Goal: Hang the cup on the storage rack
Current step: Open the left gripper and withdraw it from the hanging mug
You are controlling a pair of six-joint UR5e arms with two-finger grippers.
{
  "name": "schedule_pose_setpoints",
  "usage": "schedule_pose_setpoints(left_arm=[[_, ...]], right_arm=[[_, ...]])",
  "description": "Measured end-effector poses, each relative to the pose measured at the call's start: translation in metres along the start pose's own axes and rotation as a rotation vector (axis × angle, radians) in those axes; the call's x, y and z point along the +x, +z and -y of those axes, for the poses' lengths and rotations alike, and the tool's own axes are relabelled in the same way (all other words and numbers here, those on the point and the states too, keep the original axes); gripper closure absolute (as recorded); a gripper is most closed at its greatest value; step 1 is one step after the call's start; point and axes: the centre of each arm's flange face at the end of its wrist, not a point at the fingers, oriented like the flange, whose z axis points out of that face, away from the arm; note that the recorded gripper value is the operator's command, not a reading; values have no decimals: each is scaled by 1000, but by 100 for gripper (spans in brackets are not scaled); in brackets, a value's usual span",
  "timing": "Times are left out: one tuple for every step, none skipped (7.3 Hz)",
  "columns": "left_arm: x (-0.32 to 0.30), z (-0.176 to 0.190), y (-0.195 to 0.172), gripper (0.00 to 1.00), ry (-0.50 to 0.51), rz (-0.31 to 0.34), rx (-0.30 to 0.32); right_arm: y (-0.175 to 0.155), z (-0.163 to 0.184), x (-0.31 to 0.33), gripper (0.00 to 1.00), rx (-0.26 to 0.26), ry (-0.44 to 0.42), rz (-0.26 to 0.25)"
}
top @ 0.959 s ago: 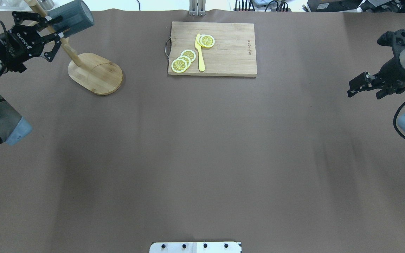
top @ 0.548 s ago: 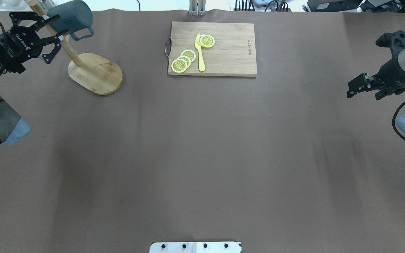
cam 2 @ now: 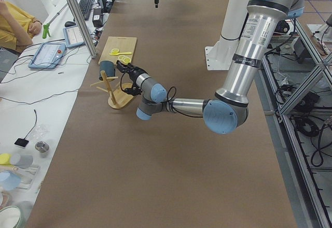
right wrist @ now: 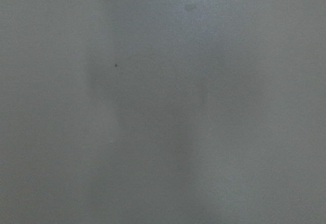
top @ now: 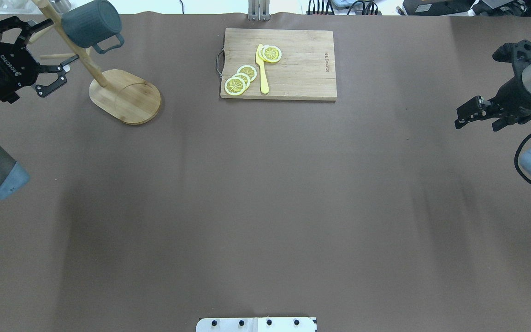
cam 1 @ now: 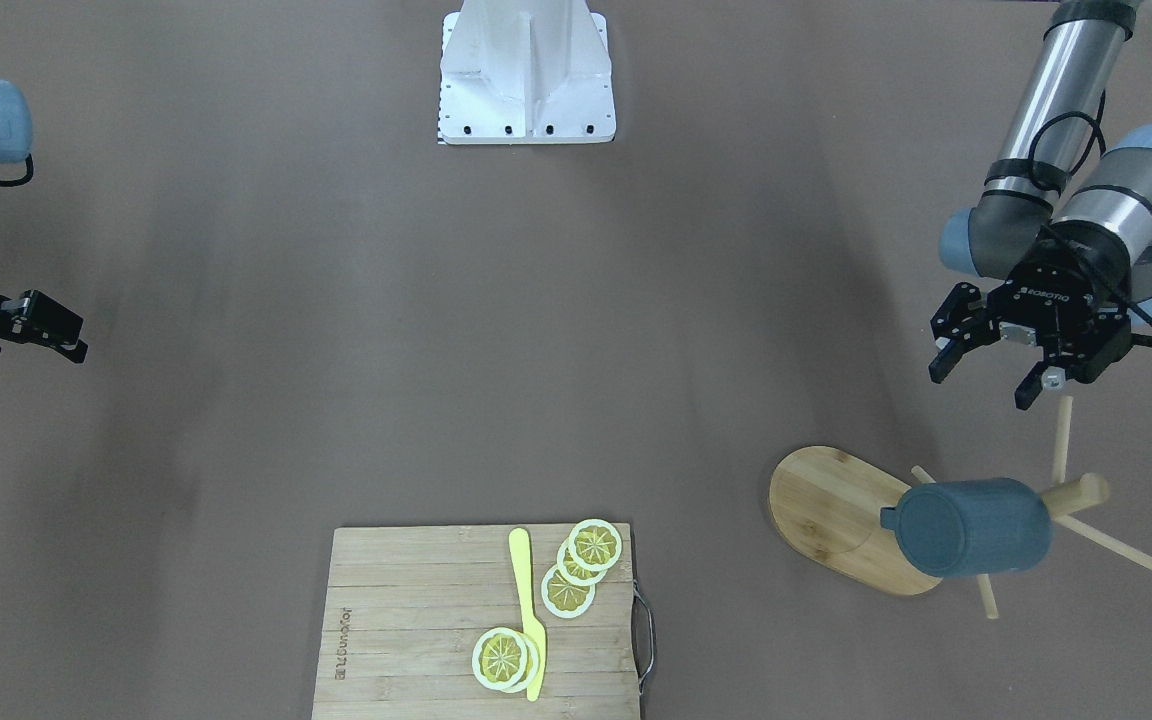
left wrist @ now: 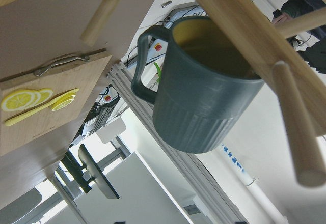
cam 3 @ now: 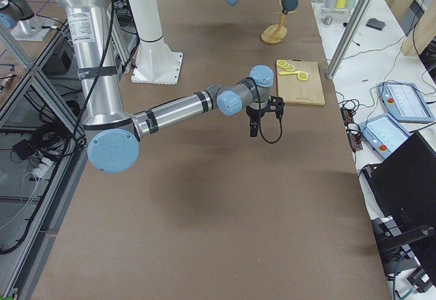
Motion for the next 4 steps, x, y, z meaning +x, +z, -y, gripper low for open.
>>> schedule_pose_setpoints(left_arm=[[-2,0,-22,2,107,30,-9],[-5,1,-42,2,262,73,-16],[-10,7,-68,2,493,127,-12],[-16,18,-96,2,774,185,-1]], right_arm=[[0,0,1,0,0,-1,0],[0,0,1,0,0,-2,1],[-2,0,1,0,1,-2,2],[-4,0,3,0,6,-1,1]])
